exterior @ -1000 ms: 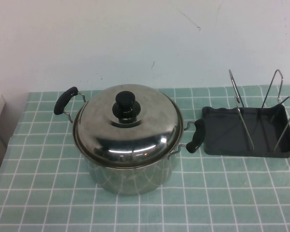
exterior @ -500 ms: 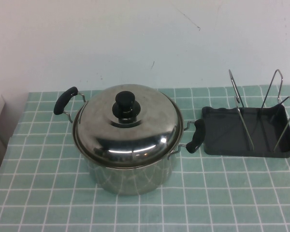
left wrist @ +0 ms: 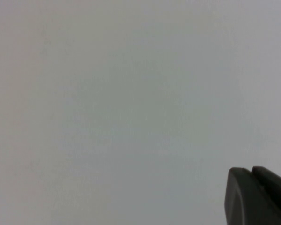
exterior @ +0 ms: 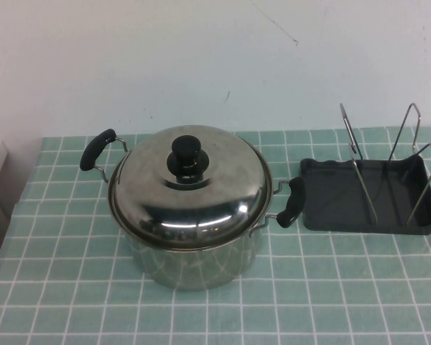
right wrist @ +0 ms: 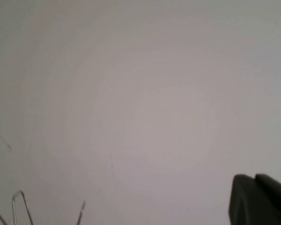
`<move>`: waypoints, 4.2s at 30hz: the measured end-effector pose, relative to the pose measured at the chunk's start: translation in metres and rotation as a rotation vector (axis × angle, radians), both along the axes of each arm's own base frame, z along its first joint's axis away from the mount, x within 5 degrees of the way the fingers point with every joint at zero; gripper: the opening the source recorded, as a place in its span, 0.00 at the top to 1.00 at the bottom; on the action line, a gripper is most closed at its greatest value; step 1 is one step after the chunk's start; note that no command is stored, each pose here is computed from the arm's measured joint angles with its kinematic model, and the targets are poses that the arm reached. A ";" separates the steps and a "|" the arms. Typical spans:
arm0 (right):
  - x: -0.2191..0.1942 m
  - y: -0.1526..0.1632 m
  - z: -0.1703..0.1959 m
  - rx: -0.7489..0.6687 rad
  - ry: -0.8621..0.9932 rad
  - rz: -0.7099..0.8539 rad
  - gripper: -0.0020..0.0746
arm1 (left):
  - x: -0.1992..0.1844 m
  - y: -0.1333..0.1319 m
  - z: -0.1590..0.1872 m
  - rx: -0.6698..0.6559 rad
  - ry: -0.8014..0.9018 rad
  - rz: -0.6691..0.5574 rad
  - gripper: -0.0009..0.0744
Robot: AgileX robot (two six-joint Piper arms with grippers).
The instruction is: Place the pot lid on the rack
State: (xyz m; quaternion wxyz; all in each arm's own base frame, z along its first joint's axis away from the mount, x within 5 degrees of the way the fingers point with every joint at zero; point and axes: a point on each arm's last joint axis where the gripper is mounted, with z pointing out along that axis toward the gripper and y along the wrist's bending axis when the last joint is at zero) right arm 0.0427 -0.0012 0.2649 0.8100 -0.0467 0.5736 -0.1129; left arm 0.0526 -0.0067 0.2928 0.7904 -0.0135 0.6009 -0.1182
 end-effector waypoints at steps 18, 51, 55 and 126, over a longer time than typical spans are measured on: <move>-0.005 -0.009 -0.016 0.100 0.436 -0.102 0.98 | 0.135 -0.079 0.019 0.087 0.040 -0.491 0.99; -0.005 -0.008 -0.017 0.083 0.446 -0.093 0.98 | 0.244 -0.132 -0.084 0.169 0.354 -0.739 0.31; -0.005 -0.008 -0.017 0.084 0.446 -0.092 0.98 | 0.245 -0.132 -0.084 0.171 0.339 -0.732 0.31; 0.007 0.065 0.089 0.699 0.378 1.032 0.24 | 0.099 -0.260 0.092 -0.213 -0.251 -1.311 0.54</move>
